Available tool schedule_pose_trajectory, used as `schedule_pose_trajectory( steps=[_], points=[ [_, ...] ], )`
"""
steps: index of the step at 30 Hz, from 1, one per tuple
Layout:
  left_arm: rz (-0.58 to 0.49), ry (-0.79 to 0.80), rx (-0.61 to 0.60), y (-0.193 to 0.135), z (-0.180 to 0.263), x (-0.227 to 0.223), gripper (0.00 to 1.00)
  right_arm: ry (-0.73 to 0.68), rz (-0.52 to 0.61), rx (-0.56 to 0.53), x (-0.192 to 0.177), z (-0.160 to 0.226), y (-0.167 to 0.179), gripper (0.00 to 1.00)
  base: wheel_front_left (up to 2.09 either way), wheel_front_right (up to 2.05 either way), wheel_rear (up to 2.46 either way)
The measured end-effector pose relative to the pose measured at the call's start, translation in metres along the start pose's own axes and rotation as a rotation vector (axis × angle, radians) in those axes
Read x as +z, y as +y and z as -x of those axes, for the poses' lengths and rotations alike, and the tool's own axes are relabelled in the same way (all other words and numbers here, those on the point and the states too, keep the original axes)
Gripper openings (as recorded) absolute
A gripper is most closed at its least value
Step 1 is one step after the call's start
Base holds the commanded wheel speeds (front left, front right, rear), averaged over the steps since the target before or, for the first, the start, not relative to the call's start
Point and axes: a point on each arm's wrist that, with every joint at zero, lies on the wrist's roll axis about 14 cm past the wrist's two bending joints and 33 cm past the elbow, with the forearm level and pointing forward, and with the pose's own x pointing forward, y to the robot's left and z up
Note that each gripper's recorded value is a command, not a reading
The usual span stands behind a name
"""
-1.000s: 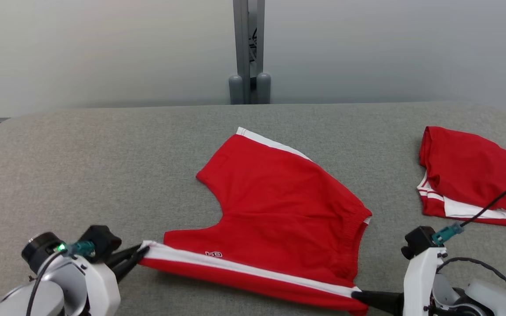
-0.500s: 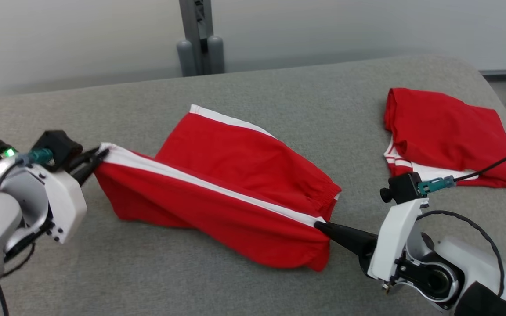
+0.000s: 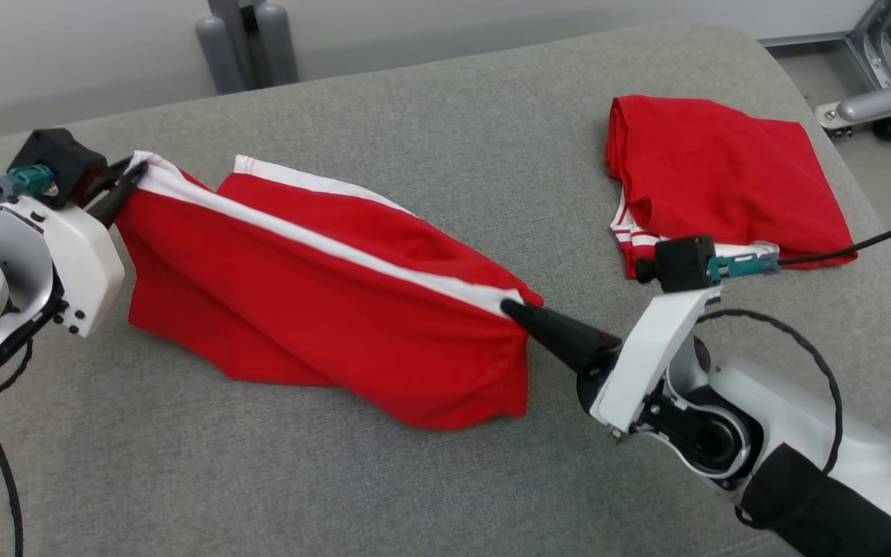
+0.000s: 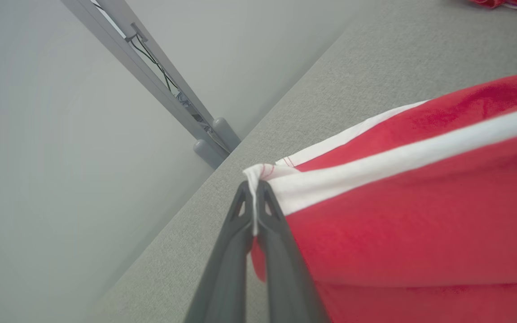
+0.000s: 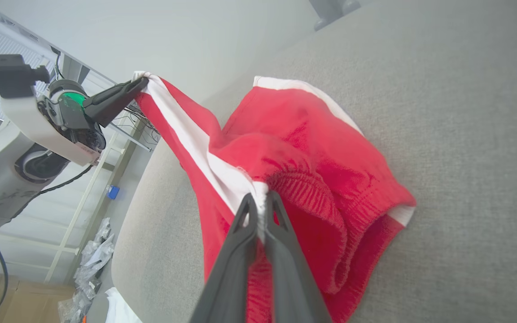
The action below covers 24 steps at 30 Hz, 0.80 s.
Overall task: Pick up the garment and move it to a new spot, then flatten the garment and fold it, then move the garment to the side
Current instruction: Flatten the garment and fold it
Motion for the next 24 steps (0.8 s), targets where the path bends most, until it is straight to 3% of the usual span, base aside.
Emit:
schedule_pose_trajectory(
  steps=[6, 24],
  points=[
    [0.016, -0.015, 0.030, 0.007, -0.022, -0.002, 0.00, -0.087, 0.019, -0.046, 0.019, -0.007, -0.015, 0.00, 0.00, 0.00, 0.00],
    [0.086, 0.087, 0.044, 0.009, -0.082, -0.050, 0.00, -0.095, -0.025, -0.148, 0.013, -0.046, -0.055, 0.00, 0.00, 0.00, 0.00]
  ],
)
